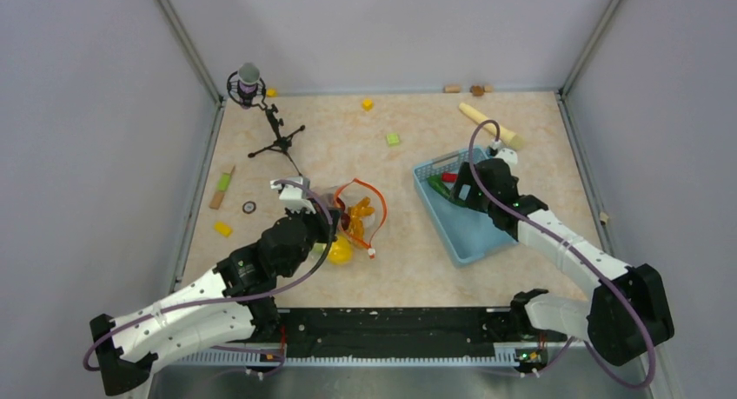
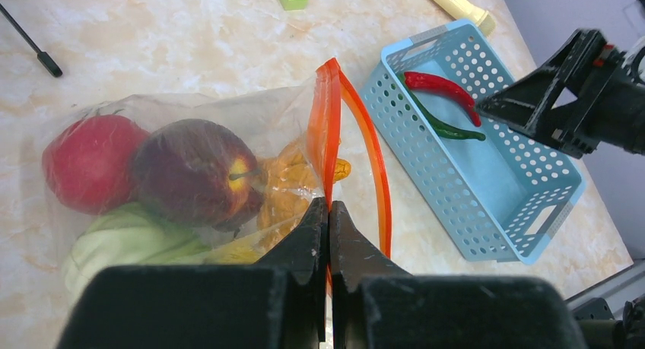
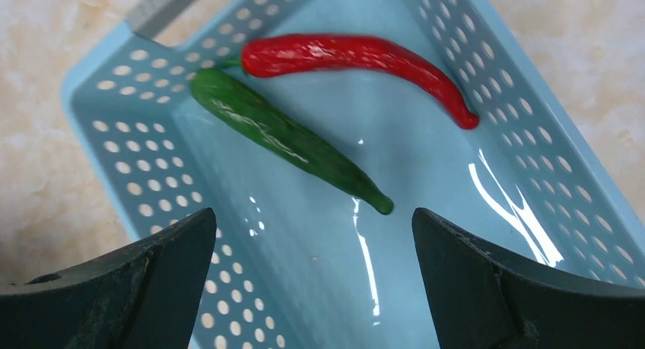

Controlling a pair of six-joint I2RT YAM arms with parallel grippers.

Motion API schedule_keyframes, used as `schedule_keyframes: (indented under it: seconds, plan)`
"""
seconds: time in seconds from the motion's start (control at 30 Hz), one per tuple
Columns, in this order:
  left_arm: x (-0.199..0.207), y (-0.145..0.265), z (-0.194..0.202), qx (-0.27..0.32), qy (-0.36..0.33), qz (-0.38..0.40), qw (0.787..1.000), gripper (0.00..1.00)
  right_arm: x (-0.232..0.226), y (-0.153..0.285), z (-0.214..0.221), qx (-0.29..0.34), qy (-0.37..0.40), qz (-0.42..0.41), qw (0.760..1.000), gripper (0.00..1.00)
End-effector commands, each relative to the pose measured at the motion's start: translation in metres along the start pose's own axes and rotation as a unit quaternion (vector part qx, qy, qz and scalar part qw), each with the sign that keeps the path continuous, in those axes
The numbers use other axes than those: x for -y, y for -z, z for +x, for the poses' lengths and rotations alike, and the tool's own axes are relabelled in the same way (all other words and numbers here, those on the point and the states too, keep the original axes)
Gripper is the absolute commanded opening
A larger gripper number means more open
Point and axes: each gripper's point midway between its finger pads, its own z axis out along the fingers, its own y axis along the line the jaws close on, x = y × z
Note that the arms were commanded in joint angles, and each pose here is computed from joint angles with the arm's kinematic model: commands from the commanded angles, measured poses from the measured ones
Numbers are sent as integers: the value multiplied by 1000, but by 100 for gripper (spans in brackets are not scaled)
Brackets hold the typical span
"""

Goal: Place the food in the zip-top bag and seal the zipper
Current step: Pick up the fake vegetable from the bin.

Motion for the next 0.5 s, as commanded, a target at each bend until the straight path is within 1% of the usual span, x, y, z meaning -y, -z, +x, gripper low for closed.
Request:
schedule_keyframes:
  seconds: [0.0,0.13,0.17,0.37,0.47]
  plan:
    - [7,-1,-8,15,10,11,1000,0,13,-3,3,-6,-31,11,999,98]
    - [7,-1,-8,14,10,11,1000,0,26,-16,22,-28,-47,29,998,94]
    - [8,-1,-7,13,9,12,1000,0,28,-19,24,-29,-49,28,998,91]
    - [6,-1,-8,15,6,9,1000,0,28,-32,24,-8,-56,26,998,76]
    - [6,-2,-7,14,4,7,1000,0,31,-36,24,-2,-68,36,997,74]
